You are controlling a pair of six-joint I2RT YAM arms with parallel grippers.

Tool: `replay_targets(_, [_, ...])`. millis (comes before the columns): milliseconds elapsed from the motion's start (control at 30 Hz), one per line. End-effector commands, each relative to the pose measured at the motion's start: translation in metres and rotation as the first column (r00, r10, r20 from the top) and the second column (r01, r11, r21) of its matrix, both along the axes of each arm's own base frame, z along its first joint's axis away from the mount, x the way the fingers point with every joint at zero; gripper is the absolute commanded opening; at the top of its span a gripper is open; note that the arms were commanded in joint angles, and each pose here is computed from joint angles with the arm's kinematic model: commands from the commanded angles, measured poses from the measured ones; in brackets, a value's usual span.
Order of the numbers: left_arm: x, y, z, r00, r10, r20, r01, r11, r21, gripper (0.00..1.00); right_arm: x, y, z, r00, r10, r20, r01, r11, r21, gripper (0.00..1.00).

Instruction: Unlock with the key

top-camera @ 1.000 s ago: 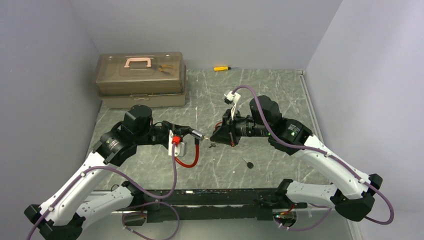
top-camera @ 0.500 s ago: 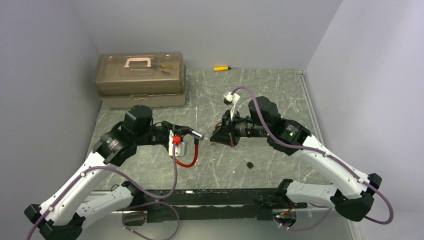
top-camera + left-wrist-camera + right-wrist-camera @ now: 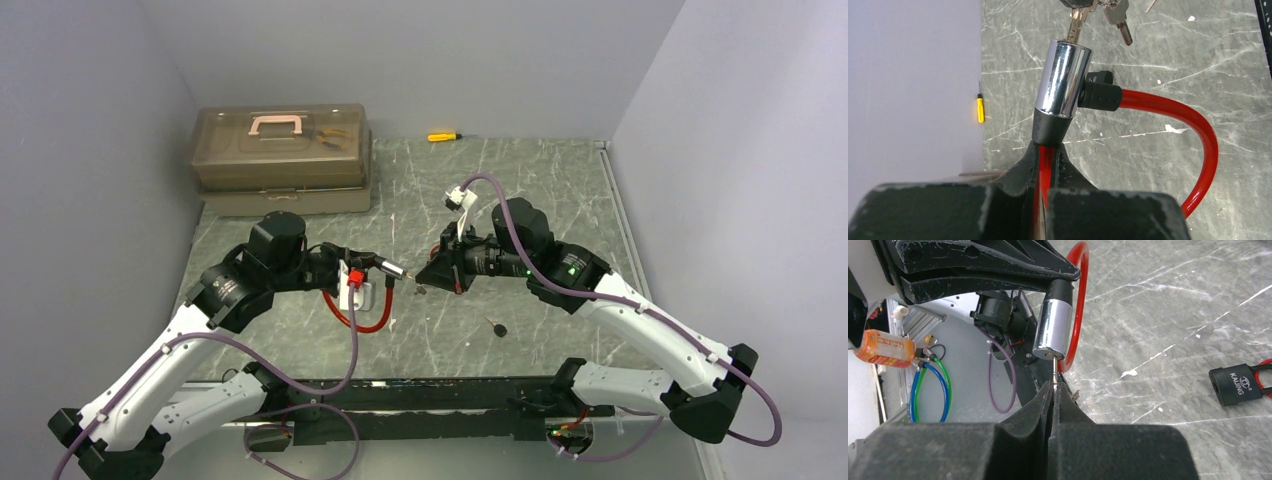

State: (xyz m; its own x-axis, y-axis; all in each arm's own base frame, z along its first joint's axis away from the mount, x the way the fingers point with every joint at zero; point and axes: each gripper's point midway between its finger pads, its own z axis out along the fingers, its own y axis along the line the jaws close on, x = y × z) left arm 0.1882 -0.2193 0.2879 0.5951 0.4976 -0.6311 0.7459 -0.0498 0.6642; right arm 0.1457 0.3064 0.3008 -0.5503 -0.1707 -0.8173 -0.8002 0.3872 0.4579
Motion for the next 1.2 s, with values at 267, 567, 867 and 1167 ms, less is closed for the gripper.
replay_targets(267, [-0.008,-0.021,0.037,0.991,-0.071,0.115,0.082,0.992,-0.097,0.0,0.015,0.02,0.014,0.999,-0.033,-0.003,0.033,0.993,0.116,0.0])
replay_targets(567, [-0.016,-0.033,0.039,0.986,-0.089,0.142,0.1,0.992,-0.076,0.0,0.02,0.025,0.004,0.999,-0.04,-0.021,0.042,0.994,0.101,0.0])
replay_targets(867, [-0.007,-0.03,0.034,0.997,-0.004,0.072,0.009,0.997,-0.074,0.0,0.026,0.002,0.029,0.994,-0.081,0.074,0.074,0.993,0.09,0.52])
replay_targets(1167, [-0.006,-0.025,0.024,0.999,0.036,0.025,-0.034,0.998,-0.051,0.0,0.017,0.002,0.043,0.997,0.014,0.082,-0.022,0.995,0.092,0.61])
